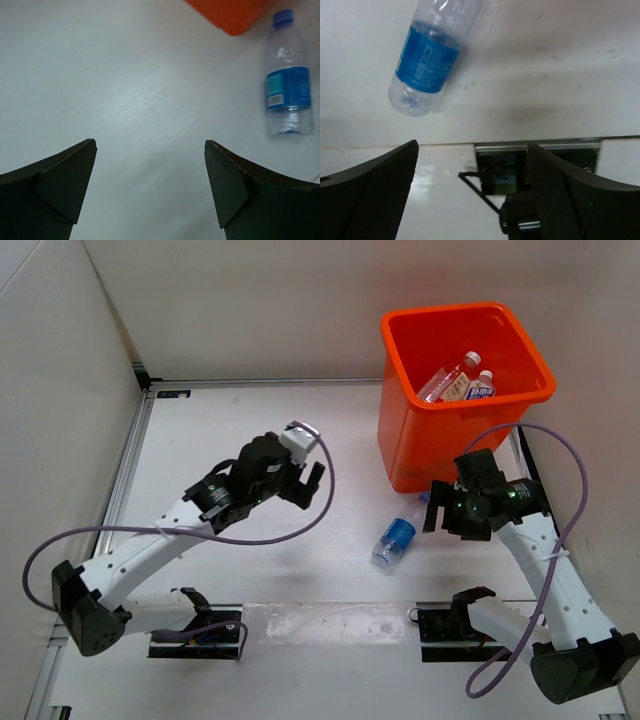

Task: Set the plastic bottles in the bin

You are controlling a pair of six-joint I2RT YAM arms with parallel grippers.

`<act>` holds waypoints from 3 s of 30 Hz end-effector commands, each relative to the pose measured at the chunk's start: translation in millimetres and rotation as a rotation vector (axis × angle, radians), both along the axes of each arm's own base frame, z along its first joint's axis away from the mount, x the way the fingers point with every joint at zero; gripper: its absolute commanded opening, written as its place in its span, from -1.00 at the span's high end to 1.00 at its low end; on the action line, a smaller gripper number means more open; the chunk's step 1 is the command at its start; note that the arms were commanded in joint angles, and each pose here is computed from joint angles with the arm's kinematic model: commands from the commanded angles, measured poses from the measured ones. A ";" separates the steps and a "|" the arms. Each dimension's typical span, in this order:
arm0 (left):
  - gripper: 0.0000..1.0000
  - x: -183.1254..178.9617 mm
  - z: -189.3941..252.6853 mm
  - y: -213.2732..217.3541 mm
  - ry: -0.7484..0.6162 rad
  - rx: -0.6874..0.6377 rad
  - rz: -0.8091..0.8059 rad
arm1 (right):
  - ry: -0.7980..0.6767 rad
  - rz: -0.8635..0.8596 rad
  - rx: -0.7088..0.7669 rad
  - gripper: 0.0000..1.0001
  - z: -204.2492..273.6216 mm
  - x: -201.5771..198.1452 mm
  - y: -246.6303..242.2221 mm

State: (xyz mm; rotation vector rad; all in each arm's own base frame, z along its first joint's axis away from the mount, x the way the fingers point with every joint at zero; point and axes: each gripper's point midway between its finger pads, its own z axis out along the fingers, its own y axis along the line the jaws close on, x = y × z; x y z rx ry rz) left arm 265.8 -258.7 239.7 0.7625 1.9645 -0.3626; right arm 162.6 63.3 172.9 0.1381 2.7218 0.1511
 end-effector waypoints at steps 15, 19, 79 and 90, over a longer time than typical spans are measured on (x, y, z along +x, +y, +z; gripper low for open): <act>-0.99 -30.1 -64.8 63.1 0.198 0.030 0.303 | 0.252 -0.483 0.440 -0.80 -43.3 13.4 40.1; -0.99 -36.6 -68.6 70.6 0.217 0.031 0.326 | 0.172 -0.600 0.498 -0.80 -51.1 36.6 51.0; -0.99 -40.5 -81.0 77.1 0.197 -0.001 0.340 | -0.618 -0.705 0.683 0.72 167.6 -7.6 -14.3; -0.99 -43.0 -82.2 80.7 0.186 0.009 0.326 | -1.191 -0.323 0.760 0.54 406.9 119.1 -2.0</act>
